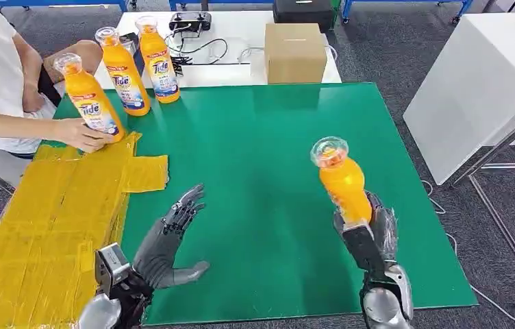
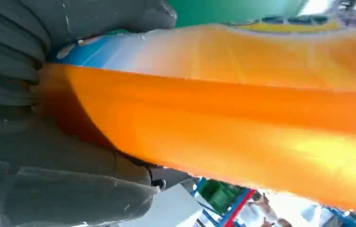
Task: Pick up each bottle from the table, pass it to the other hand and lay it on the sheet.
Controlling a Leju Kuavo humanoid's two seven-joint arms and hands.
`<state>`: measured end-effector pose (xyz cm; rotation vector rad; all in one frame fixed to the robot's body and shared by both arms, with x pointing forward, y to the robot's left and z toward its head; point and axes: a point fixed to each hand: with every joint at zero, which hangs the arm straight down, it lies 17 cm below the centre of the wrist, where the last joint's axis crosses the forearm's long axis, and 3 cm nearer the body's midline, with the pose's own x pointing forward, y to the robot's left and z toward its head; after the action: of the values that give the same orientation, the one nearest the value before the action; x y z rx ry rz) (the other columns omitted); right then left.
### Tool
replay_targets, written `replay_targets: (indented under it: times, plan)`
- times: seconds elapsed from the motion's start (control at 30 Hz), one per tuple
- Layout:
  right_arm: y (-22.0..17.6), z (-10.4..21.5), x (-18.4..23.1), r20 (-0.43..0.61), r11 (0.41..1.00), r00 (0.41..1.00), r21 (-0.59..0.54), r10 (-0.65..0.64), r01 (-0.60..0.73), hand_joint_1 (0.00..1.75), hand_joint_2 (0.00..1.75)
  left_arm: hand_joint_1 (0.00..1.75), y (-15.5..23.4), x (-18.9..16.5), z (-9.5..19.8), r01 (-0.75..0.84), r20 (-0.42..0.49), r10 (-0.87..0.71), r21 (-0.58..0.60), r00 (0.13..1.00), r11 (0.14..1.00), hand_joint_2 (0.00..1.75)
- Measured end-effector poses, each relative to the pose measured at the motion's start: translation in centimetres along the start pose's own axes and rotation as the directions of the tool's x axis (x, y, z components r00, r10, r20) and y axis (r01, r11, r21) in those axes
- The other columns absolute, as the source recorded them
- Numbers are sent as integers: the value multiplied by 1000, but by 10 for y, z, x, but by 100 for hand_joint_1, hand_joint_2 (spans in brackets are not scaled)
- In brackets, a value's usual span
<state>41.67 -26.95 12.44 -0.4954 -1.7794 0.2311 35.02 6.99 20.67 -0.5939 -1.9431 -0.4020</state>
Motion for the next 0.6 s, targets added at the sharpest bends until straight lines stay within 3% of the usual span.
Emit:
replay_targets:
  times: [0.27, 0.37, 0.6]
  plan:
    - [72, -17, 55, 56, 954, 957, 113, -285, 278, 162, 175, 0, -14, 1, -25, -49, 10, 49, -40, 999, 998, 175]
    - [105, -10, 82, 62, 897, 911, 211, -408, 388, 164, 175, 0, -12, 4, -31, -60, 20, 61, -32, 998, 998, 175]
    - [174, 20, 149, 120, 829, 873, 398, -472, 393, 164, 175, 0, -2, 12, -37, -89, 49, 89, -9, 995, 996, 175]
